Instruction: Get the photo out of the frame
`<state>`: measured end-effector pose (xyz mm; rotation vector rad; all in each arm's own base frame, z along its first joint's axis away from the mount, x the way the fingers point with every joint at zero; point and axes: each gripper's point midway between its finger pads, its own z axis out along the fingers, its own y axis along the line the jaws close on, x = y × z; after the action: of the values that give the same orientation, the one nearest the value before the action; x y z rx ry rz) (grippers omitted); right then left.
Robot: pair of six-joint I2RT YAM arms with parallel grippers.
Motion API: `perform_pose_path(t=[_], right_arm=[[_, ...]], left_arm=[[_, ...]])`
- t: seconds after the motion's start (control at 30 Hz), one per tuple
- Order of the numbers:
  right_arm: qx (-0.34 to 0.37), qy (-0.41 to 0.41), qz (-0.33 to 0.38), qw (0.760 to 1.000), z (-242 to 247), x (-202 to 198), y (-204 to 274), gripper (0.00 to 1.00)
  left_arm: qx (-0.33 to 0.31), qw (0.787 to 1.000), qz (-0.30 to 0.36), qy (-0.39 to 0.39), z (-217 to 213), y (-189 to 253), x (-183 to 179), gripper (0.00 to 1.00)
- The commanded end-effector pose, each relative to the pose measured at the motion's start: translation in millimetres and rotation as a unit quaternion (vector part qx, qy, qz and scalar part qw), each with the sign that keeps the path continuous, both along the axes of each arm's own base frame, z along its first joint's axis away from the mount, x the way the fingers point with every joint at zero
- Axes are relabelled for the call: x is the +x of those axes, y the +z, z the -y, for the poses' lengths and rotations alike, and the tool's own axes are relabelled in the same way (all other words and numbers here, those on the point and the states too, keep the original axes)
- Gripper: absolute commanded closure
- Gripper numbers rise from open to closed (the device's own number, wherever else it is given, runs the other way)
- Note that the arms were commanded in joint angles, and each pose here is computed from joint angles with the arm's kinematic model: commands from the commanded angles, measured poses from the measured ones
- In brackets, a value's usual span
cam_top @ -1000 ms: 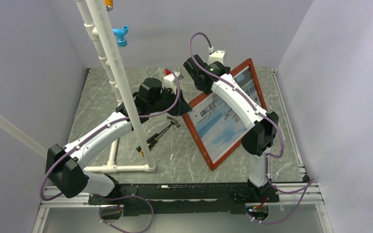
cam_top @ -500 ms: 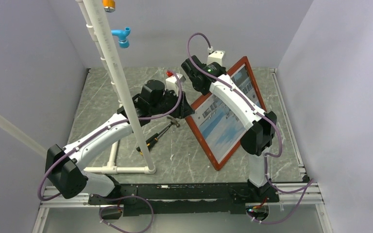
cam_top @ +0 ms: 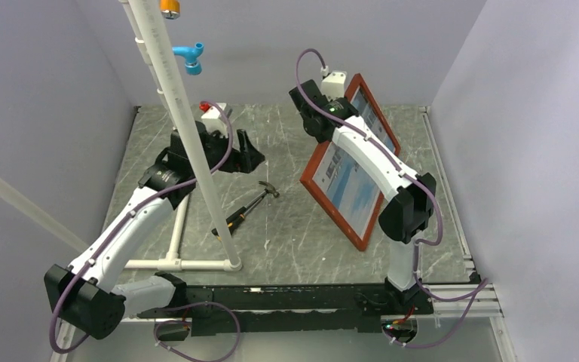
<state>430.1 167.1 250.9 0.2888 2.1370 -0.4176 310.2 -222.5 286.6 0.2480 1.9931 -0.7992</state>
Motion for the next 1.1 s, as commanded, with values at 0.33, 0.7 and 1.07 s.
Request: perform_pose_path(t=[0.33,0.7,1.07], right_arm=[[0.281,0.087,0.205,0.933,-42,23,181,1.00],[0.346,0.168,0.160,0.909,2,17,143,1.00],[0.224,0.196,0.011,0.955,50,-9,6,0.71]], left_arm=[[-0.003,0.997,0.004,0.071,-63,1,-35,0.06],[-0.018,0.997,0.018,0.067,-70,5,-55,0.05],[-0.044,0.998,0.000,0.040,-58,-6,-62,0.04]])
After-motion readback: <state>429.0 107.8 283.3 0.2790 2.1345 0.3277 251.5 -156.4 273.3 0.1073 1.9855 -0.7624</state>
